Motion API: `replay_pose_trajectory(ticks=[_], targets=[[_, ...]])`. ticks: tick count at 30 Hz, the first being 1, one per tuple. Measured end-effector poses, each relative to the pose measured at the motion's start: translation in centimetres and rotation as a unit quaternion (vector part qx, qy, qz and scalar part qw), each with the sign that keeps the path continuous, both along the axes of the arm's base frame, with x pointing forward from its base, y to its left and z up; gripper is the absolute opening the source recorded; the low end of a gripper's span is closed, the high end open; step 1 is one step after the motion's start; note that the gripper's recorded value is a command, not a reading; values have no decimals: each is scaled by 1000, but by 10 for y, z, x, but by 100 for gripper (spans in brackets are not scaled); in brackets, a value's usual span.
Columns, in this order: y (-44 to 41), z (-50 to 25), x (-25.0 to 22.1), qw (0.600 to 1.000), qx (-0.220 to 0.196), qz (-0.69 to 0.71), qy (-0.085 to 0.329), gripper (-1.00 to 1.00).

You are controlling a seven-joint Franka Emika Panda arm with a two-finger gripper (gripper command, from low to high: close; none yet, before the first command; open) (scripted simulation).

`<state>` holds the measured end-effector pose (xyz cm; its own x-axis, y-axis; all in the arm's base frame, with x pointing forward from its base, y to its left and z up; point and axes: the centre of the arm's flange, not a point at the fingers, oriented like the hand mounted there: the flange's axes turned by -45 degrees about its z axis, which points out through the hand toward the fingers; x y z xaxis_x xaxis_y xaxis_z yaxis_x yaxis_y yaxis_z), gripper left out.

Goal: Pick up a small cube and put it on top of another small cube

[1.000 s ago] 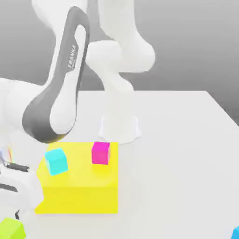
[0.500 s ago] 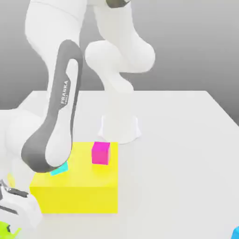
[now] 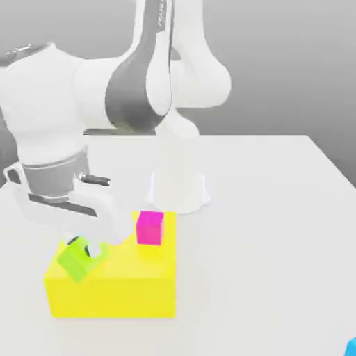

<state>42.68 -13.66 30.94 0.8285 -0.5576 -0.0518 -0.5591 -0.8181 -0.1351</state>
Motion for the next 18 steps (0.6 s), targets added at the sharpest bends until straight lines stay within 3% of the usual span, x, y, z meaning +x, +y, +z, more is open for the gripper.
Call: replay_pose_trajectory(ticks=[12, 18], targets=[[71, 38, -94, 994, -39, -97, 20, -100], [82, 9, -119, 989, -65, -133, 25, -100]])
